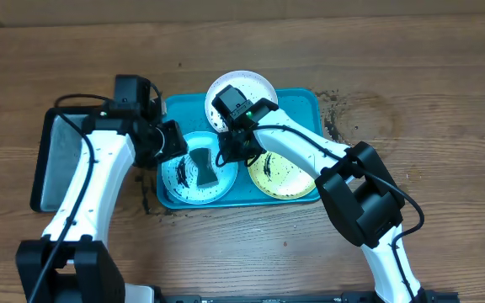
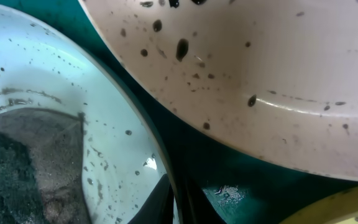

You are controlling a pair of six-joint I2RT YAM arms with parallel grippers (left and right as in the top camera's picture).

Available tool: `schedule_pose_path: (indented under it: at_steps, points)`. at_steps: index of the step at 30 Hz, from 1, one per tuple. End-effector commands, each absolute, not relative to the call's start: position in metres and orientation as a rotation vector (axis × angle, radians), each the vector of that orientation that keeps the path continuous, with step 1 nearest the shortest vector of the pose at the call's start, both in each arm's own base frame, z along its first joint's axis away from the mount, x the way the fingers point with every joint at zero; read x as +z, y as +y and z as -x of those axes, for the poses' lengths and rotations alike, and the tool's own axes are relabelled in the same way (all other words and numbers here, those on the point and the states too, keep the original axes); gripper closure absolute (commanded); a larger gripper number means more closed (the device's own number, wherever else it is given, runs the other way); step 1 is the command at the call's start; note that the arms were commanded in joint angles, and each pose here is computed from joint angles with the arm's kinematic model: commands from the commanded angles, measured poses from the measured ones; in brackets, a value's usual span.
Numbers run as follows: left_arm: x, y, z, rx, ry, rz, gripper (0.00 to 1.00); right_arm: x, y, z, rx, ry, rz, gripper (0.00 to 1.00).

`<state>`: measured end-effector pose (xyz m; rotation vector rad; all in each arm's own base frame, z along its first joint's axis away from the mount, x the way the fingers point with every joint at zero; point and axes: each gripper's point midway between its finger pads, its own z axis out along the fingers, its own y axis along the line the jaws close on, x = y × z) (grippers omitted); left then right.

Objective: Clean dirty plates on tray and stack at the side

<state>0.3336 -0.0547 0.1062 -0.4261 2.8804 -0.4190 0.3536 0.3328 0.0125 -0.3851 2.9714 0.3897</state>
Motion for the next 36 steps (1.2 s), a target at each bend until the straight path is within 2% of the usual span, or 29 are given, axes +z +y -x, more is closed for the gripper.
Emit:
schedule_pose_path:
  at_steps: [1,11,20,23,26,31,36]
  points:
    - [0.081,-0.069,-0.327,-0.463,2.919,0.417,0.53,0.007,0.332,-0.351,0.372,2.985,0.383,0.92]
    - [0.043,-0.090,-0.333,-0.447,2.974,0.466,0.66,0.006,0.330,-0.350,0.365,2.993,0.383,0.92]
    - [0.013,-0.092,-0.328,-0.423,3.054,0.487,0.69,0.006,0.330,-0.350,0.365,2.992,0.383,0.92]
    - [0.005,-0.091,-0.325,-0.416,3.080,0.492,0.73,0.006,0.330,-0.350,0.364,2.993,0.383,0.92]
    - [0.001,-0.089,-0.324,-0.393,3.090,0.497,0.82,0.006,0.330,-0.350,0.364,2.993,0.384,0.92]
    - [-0.003,-0.055,-0.325,-0.100,3.073,0.512,0.96,0.006,0.330,-0.350,0.360,2.992,0.388,0.92]
    - [0.000,-0.005,-0.319,0.303,3.029,0.530,0.96,0.005,0.327,-0.350,0.333,2.992,0.385,0.92]
